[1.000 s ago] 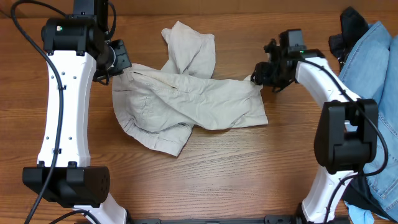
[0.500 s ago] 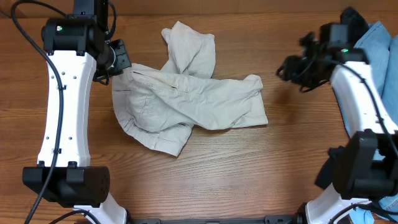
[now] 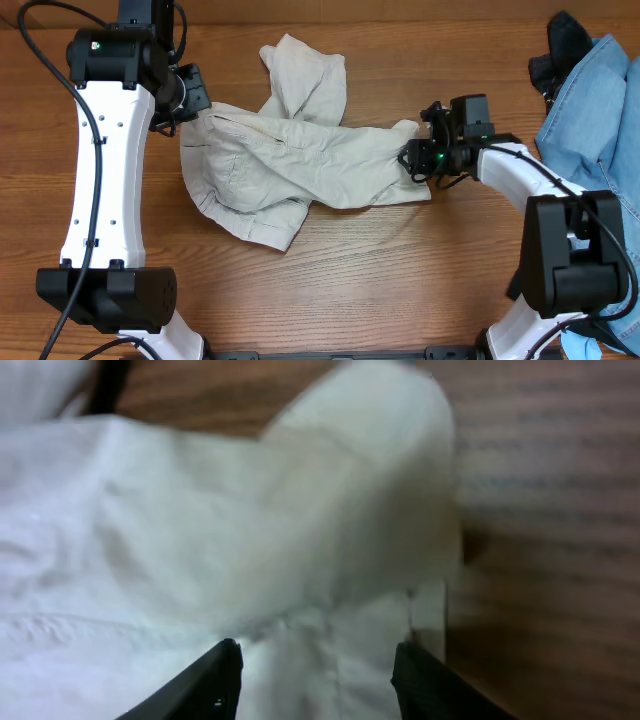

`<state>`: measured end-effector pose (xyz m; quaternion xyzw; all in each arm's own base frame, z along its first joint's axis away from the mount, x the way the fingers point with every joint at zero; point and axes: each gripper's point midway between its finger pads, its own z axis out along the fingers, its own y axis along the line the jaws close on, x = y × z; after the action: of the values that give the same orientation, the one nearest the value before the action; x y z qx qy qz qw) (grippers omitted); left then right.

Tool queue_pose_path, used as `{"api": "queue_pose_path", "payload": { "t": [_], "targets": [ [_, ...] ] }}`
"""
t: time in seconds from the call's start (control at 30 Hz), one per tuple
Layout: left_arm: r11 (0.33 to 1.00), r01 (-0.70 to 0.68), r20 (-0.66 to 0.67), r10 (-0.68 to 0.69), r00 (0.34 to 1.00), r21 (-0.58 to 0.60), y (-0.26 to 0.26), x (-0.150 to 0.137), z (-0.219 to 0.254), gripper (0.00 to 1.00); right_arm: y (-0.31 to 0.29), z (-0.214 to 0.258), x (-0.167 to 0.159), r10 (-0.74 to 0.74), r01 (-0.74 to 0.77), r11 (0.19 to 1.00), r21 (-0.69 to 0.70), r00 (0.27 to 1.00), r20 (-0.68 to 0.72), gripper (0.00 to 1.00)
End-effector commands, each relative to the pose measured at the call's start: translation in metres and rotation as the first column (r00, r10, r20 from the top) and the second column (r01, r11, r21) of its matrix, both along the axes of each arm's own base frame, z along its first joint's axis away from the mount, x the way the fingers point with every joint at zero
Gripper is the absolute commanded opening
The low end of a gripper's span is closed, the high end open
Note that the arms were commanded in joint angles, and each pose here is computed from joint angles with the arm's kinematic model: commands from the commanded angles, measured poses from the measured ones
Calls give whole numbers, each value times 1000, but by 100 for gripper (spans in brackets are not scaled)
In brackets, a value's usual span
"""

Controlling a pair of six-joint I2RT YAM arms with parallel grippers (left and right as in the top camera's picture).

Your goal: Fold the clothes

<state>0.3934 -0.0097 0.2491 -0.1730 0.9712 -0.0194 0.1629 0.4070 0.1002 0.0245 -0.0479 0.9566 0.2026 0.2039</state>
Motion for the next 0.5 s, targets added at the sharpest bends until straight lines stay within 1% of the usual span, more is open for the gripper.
{"api": "queue_pose_path", "payload": {
  "t": [0.0,0.07,0.1,0.33,0.47],
  "targets": [
    [1000,2,40,-2,999,23,5,0,14,4,5,1,5,18,-19,1000,9,999,49,57],
    [1000,2,39,-2,999,23,5,0,13,4,5,1,8,17,-17,1000,7,998,68,62],
    [1000,2,39,-2,999,23,5,0,13,4,4,0,10,13,-13,1000,0,997,73,62],
    [1000,2,39,-2,999,23,5,0,13,4,0,-6,12,2,0,1000,-22,998,70,62],
    [1000,-2,40,1,999,22,5,0,14,4,1,-22,10,6,-5,1000,-17,999,40,62]
  ]
}}
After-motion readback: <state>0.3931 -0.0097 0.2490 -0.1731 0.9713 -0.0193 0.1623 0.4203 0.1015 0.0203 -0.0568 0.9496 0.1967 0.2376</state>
